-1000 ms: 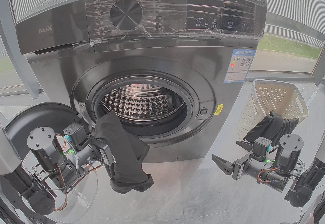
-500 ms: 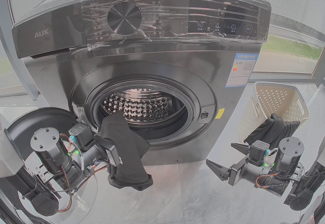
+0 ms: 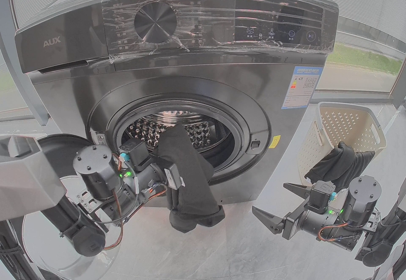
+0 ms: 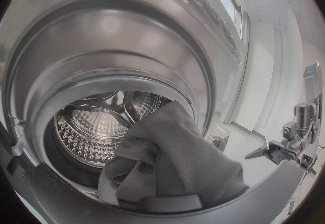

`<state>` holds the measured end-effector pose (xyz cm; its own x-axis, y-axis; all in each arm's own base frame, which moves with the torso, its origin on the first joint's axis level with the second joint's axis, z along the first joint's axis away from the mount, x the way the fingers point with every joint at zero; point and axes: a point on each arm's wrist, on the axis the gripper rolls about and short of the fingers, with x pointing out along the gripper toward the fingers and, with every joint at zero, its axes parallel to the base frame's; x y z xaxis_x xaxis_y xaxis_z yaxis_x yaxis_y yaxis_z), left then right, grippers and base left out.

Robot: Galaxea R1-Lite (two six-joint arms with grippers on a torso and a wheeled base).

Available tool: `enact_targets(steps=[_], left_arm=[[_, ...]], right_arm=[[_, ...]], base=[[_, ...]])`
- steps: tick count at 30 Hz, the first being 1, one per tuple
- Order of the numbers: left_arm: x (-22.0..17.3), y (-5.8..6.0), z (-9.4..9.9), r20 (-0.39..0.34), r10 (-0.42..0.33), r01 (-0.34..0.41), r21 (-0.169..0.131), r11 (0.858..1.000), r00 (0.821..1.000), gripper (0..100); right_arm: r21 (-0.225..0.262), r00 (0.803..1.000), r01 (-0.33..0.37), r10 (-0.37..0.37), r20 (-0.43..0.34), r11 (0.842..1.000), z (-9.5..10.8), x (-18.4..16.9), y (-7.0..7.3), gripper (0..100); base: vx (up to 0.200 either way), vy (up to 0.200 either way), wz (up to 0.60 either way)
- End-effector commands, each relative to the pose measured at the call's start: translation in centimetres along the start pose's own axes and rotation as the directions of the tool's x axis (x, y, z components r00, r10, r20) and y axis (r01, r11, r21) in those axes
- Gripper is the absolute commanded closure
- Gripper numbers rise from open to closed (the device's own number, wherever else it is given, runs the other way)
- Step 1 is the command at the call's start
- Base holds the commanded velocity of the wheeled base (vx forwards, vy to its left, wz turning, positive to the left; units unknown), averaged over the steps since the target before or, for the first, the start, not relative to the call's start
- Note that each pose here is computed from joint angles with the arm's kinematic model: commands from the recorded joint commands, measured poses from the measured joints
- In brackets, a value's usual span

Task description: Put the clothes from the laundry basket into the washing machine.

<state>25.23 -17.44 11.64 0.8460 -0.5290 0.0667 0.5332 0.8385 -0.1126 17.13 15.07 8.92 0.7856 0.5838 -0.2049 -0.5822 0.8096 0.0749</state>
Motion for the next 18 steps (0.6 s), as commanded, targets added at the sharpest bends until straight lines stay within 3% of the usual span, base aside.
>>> enact_targets(steps=[1,4,8,13,18], left_arm=[[4.2,0.6,-2.5,-0.006,0.020,-0.020,-0.047,0.999,1.000,100],[5.0,0.8,-3.9,-0.029,0.039,-0.040,-0.043,0.998,0.999,100],[7.3,1.8,-4.8,0.008,0.130,-0.130,-0.033,0.991,0.991,100],[9.0,3.6,-4.9,0.039,0.183,-0.184,0.014,0.983,0.982,100],[10.8,4.6,-4.5,0.052,0.206,-0.207,0.013,0.978,0.977,100]], right_arm=[[-0.003,1.000,-0.009,0.009,-0.007,1.000,-0.1,-0.1,0.2,0],[-0.002,1.000,-0.009,0.009,-0.005,1.000,-0.1,-0.1,0.2,0],[-0.003,1.000,-0.008,0.008,-0.008,1.000,-0.2,-0.1,0.2,0],[-0.003,1.000,-0.008,0.008,-0.010,1.000,-0.2,-0.1,0.2,0],[-0.003,1.000,-0.008,0.008,-0.013,1.000,-0.3,0.0,0.2,0]], base=[[0.000,0.000,0.00],[0.000,0.000,0.00],[0.000,0.000,0.00],[0.000,0.000,0.00],[0.000,0.000,0.00]])
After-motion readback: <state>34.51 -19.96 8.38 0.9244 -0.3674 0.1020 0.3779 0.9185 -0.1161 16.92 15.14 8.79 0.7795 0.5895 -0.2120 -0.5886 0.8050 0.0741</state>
